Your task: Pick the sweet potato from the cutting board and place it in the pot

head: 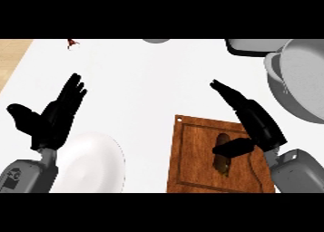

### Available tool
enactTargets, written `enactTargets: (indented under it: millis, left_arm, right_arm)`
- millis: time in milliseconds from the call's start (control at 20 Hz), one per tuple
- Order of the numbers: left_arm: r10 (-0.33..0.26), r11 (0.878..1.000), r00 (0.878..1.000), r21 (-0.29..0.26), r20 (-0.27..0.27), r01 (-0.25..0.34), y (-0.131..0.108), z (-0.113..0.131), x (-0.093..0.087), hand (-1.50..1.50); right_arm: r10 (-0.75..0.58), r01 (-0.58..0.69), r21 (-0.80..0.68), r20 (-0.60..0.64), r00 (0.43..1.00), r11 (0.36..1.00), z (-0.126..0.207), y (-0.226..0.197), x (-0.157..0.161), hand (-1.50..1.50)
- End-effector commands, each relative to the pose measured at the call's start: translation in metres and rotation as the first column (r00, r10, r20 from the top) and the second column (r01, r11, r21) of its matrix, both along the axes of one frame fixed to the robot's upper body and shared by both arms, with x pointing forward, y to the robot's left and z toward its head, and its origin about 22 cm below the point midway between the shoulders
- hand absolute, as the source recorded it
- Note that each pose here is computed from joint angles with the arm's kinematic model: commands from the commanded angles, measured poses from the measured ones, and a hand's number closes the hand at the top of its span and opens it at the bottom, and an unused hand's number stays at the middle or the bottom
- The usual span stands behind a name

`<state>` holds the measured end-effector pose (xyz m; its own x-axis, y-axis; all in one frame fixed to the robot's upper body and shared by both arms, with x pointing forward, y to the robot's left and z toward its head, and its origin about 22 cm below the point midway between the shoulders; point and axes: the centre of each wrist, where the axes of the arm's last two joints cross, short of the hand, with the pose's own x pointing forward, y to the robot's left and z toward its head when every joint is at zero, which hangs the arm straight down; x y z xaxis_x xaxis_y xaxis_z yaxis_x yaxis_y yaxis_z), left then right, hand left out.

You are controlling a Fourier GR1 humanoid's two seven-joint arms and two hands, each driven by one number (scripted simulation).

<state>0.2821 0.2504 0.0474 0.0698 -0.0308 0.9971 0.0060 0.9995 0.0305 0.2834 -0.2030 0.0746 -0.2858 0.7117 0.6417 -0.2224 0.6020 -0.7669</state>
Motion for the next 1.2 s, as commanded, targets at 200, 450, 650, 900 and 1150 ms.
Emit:
enactTargets:
  millis: [200, 450, 650, 900, 1150]
  left_arm:
    - [0.029, 1.0, 0.999, 0.01, -0.032, -0.028, -0.009, 0.014, 0.0, 0.0]
    - [0.007, 1.0, 0.999, -0.018, -0.045, -0.008, -0.014, 0.006, -0.008, 0.0]
    - [-0.023, 1.0, 0.999, -0.019, -0.037, 0.022, -0.035, 0.001, -0.018, 0.0]
    - [0.006, 1.0, 1.0, -0.023, -0.03, -0.007, -0.014, 0.013, -0.006, 0.0]
    - [-0.002, 1.0, 0.999, -0.007, -0.034, 0.002, -0.022, 0.008, -0.013, 0.0]
  right_arm:
    - [0.02, 0.008, -0.385, 0.071, 0.997, 0.923, 0.064, 0.022, -0.043, -1.5]
    - [0.01, -0.022, -0.574, -0.024, 1.0, 0.818, 0.109, 0.045, -0.051, -1.5]
    - [-0.055, -0.058, -0.662, -0.149, 0.987, 0.747, 0.118, 0.069, -0.042, -1.5]
    - [-0.159, -0.054, -0.711, -0.23, 0.96, 0.701, 0.112, 0.098, -0.034, -1.5]
    - [-0.235, -0.044, -0.737, -0.27, 0.934, 0.674, 0.095, 0.124, -0.018, -1.5]
